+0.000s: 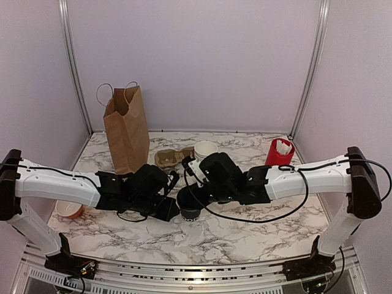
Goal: Pack the takeout coffee
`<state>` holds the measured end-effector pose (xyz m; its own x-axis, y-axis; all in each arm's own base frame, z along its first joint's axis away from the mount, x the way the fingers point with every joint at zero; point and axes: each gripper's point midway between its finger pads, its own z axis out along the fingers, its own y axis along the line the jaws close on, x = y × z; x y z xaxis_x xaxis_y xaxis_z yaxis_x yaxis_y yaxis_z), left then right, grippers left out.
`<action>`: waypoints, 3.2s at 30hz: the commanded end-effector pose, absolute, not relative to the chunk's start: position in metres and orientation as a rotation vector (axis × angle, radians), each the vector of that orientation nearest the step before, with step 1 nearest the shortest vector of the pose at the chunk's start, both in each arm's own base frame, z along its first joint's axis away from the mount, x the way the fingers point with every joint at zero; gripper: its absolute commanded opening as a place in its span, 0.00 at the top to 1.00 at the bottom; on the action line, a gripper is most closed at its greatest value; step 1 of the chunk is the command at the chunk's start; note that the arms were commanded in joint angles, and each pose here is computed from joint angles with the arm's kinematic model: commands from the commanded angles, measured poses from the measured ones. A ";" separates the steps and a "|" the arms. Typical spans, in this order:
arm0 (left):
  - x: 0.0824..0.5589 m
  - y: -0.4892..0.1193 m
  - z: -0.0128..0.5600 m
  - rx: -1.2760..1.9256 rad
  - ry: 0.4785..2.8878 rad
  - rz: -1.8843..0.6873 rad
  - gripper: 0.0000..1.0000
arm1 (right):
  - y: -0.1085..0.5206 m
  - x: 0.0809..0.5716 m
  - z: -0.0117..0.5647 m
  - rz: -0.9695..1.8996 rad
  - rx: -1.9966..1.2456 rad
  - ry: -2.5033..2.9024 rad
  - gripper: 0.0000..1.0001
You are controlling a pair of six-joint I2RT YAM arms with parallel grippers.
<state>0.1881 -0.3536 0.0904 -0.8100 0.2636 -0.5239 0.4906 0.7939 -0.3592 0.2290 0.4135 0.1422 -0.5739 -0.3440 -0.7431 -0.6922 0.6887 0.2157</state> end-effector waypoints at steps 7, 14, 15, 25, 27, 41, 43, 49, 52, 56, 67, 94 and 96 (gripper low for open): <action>0.209 -0.366 0.229 0.511 2.207 -0.828 0.88 | 0.411 0.219 0.121 0.617 -0.844 2.283 0.85; 0.194 -0.388 0.124 0.536 2.435 -0.865 0.89 | 0.410 0.218 0.121 0.619 -0.844 2.287 0.85; 0.191 -0.386 0.106 0.526 2.480 -0.853 0.90 | 0.411 0.218 0.120 0.618 -0.845 2.288 0.85; 0.202 -0.370 0.146 0.505 2.375 -0.783 0.89 | 0.412 0.220 0.128 0.623 -0.844 2.275 0.85; 0.206 -0.367 0.163 0.500 2.339 -0.786 0.89 | 0.414 0.221 0.135 0.625 -0.845 2.258 0.84; 0.214 -0.344 0.167 0.406 2.357 -0.762 0.80 | 0.424 0.252 0.233 0.584 -0.758 2.083 0.72; 0.211 -0.341 0.163 0.394 2.369 -0.769 0.76 | 0.411 0.257 0.234 0.553 -0.731 2.099 0.67; 0.200 -0.343 0.148 0.390 2.410 -0.836 0.65 | 0.377 0.261 0.211 0.549 -0.722 2.163 0.50; 0.195 -0.350 0.144 0.392 2.410 -0.917 0.61 | 0.378 0.254 0.197 0.594 -0.772 2.184 0.43; 0.192 -0.354 0.132 0.381 2.449 -0.932 0.61 | 0.375 0.255 0.178 0.578 -0.791 2.227 0.40; 0.204 -0.350 0.117 0.359 2.470 -0.886 0.63 | 0.372 0.258 0.146 0.583 -0.763 2.308 0.40; 0.242 -0.344 0.133 0.372 2.430 -0.854 0.65 | 0.365 0.236 0.159 0.562 -0.716 2.316 0.43; 0.242 -0.342 0.134 0.369 2.428 -0.852 0.65 | 0.365 0.237 0.159 0.559 -0.714 2.314 0.43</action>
